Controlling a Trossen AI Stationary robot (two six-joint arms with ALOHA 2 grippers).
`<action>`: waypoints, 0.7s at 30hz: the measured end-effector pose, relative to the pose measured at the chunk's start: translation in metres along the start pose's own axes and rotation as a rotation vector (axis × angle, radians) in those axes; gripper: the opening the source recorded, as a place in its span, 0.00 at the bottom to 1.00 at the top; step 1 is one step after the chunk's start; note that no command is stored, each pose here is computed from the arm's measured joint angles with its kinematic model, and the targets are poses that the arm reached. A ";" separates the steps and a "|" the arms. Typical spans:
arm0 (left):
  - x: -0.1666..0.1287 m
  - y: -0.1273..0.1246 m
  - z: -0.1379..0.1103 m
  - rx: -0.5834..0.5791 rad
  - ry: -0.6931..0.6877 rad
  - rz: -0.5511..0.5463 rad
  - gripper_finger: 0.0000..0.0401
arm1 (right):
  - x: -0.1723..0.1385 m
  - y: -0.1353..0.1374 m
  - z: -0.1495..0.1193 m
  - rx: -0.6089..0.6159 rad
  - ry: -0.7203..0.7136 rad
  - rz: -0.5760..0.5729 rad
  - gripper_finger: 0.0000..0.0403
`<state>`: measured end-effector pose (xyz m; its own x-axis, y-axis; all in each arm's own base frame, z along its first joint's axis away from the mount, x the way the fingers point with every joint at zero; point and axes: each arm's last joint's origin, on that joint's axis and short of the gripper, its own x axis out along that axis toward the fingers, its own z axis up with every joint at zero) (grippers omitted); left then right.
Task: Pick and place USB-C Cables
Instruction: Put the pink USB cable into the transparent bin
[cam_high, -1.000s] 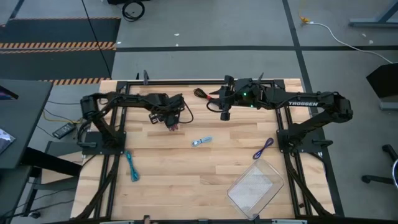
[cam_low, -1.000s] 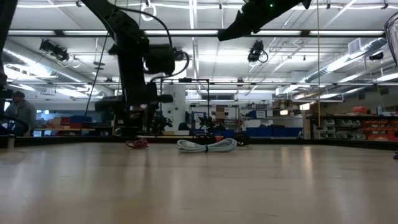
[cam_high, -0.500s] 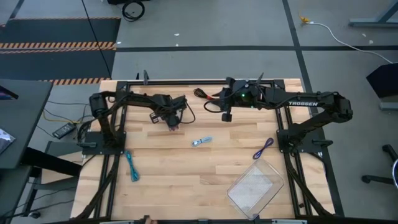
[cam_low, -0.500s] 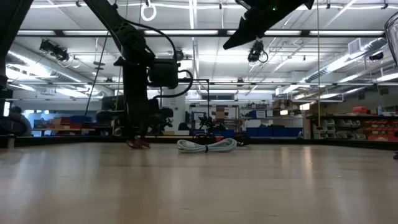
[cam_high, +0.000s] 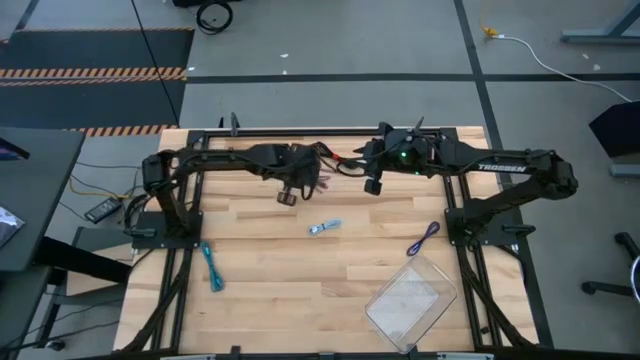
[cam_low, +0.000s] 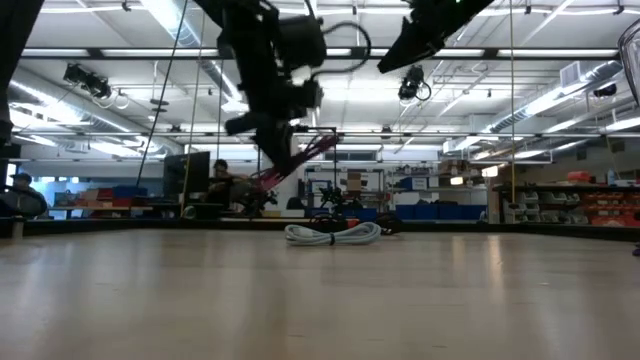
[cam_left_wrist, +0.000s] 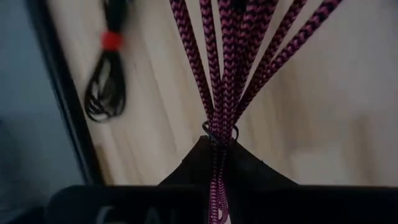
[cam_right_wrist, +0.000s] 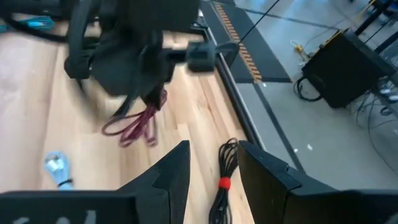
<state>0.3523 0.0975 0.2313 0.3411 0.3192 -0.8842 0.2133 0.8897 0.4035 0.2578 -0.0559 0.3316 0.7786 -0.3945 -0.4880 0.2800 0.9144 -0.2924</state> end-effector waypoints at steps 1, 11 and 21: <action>-0.006 0.001 0.002 -0.046 -0.043 -0.005 0.05 | -0.003 0.000 0.000 0.010 0.003 0.004 0.35; -0.061 -0.011 0.045 -0.393 -0.590 -0.229 0.05 | -0.036 -0.004 -0.034 0.071 0.332 -0.227 0.35; -0.101 -0.046 0.088 -0.295 -0.949 -0.165 0.05 | -0.061 -0.003 -0.040 0.123 0.154 -0.124 0.35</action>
<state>0.3887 -0.0038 0.3226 0.9431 -0.0927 -0.3193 0.1324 0.9856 0.1048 0.1870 -0.0381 0.3299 0.6415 -0.5051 -0.5773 0.4421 0.8585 -0.2599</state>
